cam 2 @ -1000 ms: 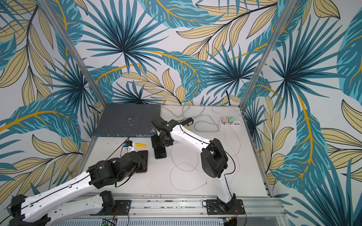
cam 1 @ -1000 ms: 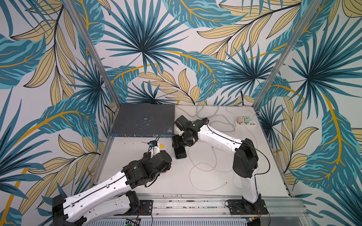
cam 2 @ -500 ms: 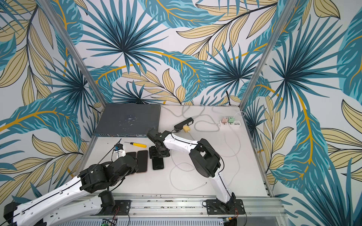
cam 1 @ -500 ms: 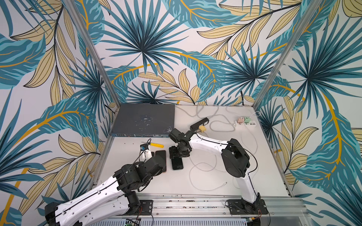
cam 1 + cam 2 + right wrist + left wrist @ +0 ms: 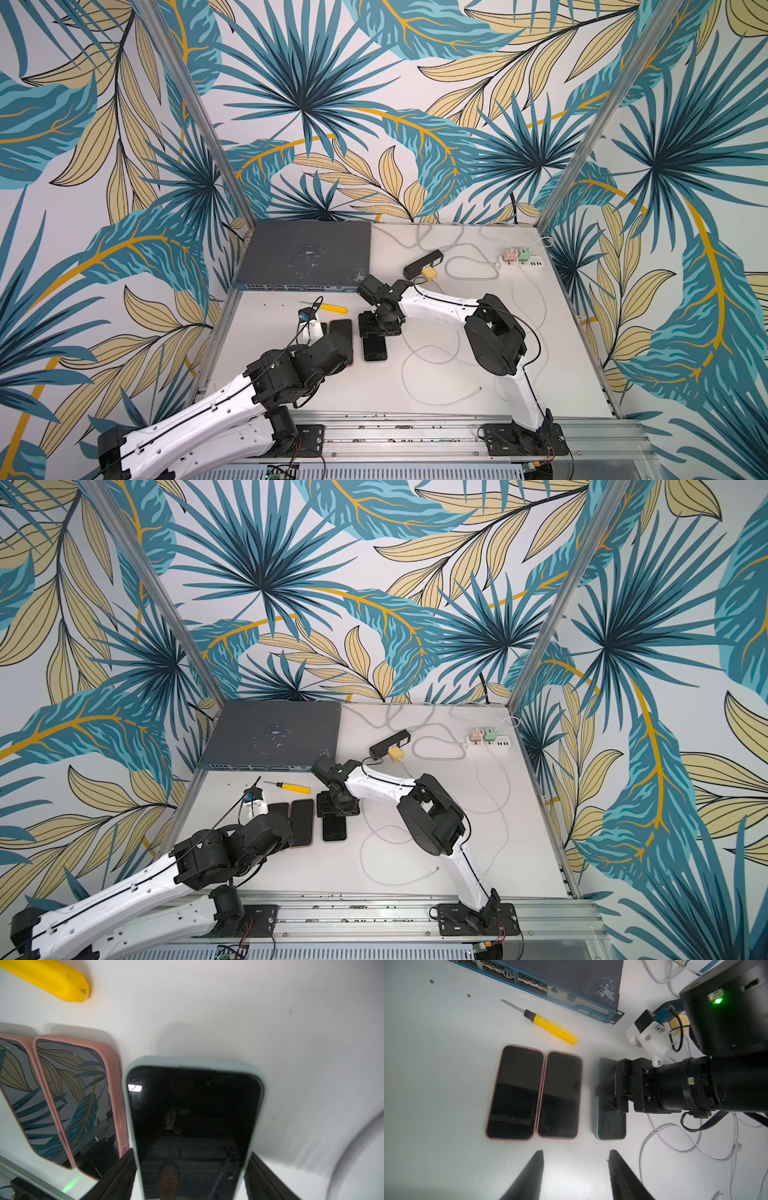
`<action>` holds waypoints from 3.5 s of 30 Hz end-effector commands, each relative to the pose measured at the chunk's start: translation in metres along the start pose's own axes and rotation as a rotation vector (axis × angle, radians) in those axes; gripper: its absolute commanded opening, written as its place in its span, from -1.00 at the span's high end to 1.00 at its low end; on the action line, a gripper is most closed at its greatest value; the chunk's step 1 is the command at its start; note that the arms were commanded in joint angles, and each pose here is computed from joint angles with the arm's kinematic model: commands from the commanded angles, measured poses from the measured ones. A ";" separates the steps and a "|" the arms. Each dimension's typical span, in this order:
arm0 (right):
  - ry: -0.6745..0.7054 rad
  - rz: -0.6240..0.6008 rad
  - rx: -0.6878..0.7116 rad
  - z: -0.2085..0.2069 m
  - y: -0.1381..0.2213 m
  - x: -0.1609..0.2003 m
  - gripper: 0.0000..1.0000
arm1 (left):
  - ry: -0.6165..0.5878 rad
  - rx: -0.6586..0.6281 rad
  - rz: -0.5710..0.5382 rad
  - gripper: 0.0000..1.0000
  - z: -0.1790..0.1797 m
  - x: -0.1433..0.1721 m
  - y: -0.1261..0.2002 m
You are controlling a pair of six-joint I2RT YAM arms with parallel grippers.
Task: Unplug the charging cable from the phone
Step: Place the phone at the center of the board, then reset both arms
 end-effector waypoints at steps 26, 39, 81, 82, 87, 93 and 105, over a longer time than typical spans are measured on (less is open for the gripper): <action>-0.026 -0.018 -0.103 -0.005 0.017 0.001 -0.69 | -0.008 -0.006 -0.025 -0.06 -0.009 -0.007 -0.007; -0.104 -0.444 -0.106 -0.098 0.157 -0.068 -0.99 | -0.084 0.002 -0.041 -0.38 -0.033 -0.051 -0.006; -0.407 -1.512 0.500 -0.352 0.231 -0.005 -0.99 | -0.428 -0.283 -0.414 -1.00 0.081 -0.128 -0.158; -0.401 -1.515 0.517 -0.353 0.228 -0.001 -0.99 | -0.451 -0.237 -0.443 -1.00 0.079 -0.121 -0.160; -0.408 -1.542 0.582 -0.364 0.212 0.012 -0.99 | -0.433 -0.238 -0.607 -1.00 0.085 -0.110 -0.161; -0.357 -1.577 0.558 -0.370 0.186 0.018 -0.99 | -0.462 -0.229 -0.685 -1.00 0.091 -0.100 -0.183; -0.126 -1.619 0.417 -0.370 0.155 0.022 -0.99 | -0.431 -0.258 -0.649 -1.00 0.095 -0.102 -0.185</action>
Point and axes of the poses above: each gripper's point midway between its finger pads, its own y axis back along the fingers, its own z axis along the line the jaws close on, x = y × z, the point moved 9 cm from there along y, back along the fingers, and after that the axes turned 7 degrees about -y, right-handed, at the moved point
